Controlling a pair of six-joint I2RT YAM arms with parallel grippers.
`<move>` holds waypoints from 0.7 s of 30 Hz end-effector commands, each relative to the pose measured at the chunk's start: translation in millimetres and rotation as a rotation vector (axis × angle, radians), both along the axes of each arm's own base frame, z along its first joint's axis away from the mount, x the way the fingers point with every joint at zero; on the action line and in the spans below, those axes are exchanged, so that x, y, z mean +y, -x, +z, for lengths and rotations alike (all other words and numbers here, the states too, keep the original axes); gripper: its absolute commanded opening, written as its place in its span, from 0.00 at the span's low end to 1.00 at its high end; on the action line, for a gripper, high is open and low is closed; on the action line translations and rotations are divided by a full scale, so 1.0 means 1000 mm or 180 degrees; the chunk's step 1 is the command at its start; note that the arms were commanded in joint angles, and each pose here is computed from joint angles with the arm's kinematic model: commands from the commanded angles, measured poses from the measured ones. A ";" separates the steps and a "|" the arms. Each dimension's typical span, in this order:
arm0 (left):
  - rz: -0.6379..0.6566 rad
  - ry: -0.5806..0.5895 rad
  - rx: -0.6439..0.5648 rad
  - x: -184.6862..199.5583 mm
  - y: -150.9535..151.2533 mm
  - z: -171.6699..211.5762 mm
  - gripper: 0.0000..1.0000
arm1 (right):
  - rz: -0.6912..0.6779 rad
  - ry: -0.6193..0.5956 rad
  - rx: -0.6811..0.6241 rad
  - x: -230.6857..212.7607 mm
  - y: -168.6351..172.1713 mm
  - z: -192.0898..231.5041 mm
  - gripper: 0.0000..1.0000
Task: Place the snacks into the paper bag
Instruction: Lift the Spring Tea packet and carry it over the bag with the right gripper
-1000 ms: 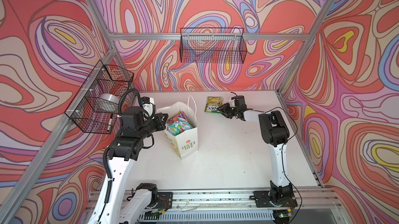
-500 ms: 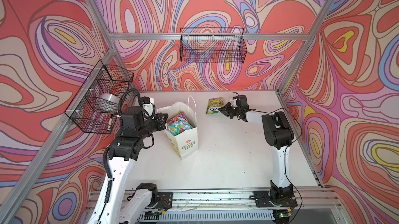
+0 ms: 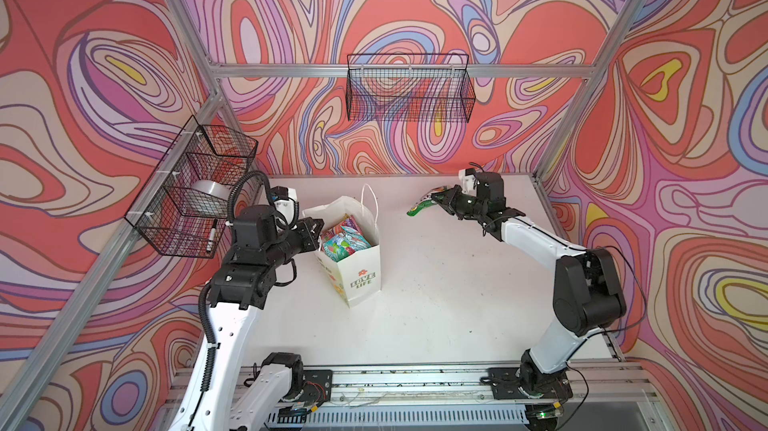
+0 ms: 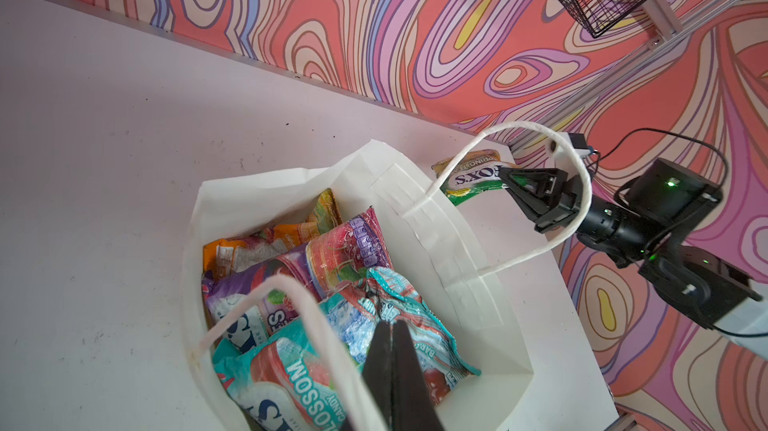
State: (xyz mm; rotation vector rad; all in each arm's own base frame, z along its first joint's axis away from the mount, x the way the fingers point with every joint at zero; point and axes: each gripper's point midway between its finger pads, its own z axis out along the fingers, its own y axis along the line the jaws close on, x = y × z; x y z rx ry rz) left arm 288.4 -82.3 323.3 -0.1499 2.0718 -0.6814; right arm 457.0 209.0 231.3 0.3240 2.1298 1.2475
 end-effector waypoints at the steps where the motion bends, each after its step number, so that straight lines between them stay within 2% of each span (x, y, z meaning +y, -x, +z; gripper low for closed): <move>1: -0.0033 0.0000 -0.0066 -0.002 0.000 0.005 0.00 | 0.0040 0.0158 -0.0285 0.001 0.024 0.035 0.00; 12: -0.0047 0.0008 -0.0052 -0.003 0.000 0.003 0.00 | 0.0240 0.0344 -0.0930 0.027 0.110 0.140 0.00; 21: -0.0053 0.0025 -0.0067 -0.003 0.001 0.005 0.00 | 0.0546 0.0285 -0.1452 0.066 0.151 0.226 0.00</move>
